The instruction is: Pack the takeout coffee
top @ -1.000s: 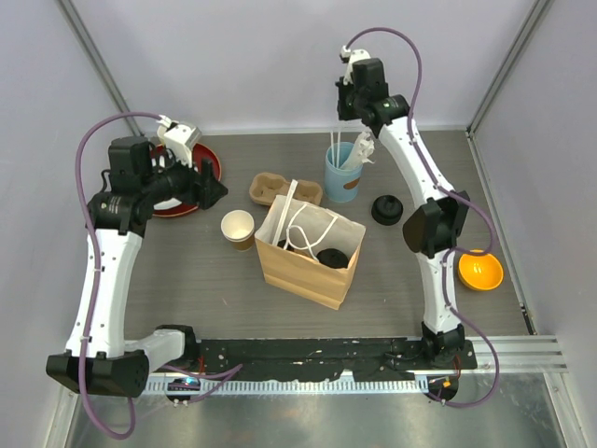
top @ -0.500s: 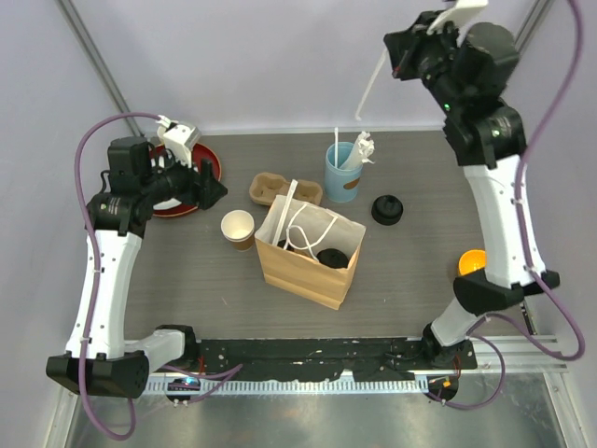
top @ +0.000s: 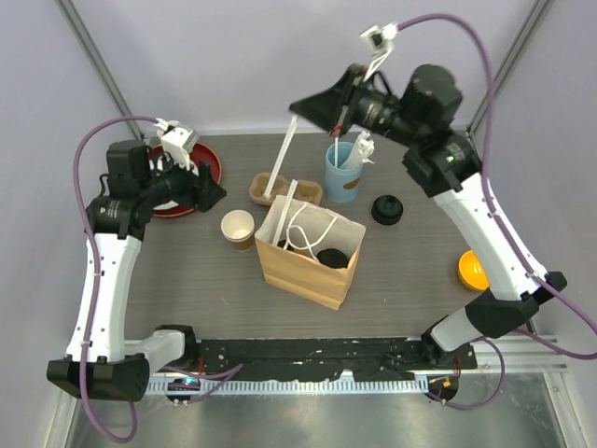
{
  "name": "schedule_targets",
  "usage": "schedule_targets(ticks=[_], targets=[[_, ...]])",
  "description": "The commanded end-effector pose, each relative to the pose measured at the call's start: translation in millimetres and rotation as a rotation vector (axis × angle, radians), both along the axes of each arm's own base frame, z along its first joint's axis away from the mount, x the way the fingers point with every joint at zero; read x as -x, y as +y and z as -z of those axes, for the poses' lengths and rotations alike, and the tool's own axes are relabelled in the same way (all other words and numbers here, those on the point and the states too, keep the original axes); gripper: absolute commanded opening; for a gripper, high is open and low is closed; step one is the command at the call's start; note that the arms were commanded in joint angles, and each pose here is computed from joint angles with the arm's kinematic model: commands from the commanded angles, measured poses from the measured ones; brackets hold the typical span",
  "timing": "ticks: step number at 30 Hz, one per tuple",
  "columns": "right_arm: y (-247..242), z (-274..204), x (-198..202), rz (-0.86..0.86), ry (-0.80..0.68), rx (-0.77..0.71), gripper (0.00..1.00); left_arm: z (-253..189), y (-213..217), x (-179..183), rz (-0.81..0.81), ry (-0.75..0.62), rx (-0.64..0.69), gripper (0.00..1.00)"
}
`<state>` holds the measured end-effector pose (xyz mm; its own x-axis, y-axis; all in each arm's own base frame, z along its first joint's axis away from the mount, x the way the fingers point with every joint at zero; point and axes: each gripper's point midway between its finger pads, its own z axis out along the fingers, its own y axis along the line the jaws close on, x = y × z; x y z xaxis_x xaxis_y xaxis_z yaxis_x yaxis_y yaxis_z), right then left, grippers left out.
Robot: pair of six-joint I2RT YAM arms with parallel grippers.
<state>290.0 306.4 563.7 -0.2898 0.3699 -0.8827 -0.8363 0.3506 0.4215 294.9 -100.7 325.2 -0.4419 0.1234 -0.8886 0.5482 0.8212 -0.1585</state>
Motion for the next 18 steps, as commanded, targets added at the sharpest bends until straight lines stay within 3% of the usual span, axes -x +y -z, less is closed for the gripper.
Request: schedule_targets(ticks=[1, 18], targets=[[27, 26, 33, -0.148, 0.052, 0.025, 0.01, -11, 0, 4, -0.002, -0.043, 0.021, 0.71], [38, 109, 26, -0.14, 0.11, 0.242, 0.01, -5, 2, 5, -0.012, -0.037, 0.024, 0.71]])
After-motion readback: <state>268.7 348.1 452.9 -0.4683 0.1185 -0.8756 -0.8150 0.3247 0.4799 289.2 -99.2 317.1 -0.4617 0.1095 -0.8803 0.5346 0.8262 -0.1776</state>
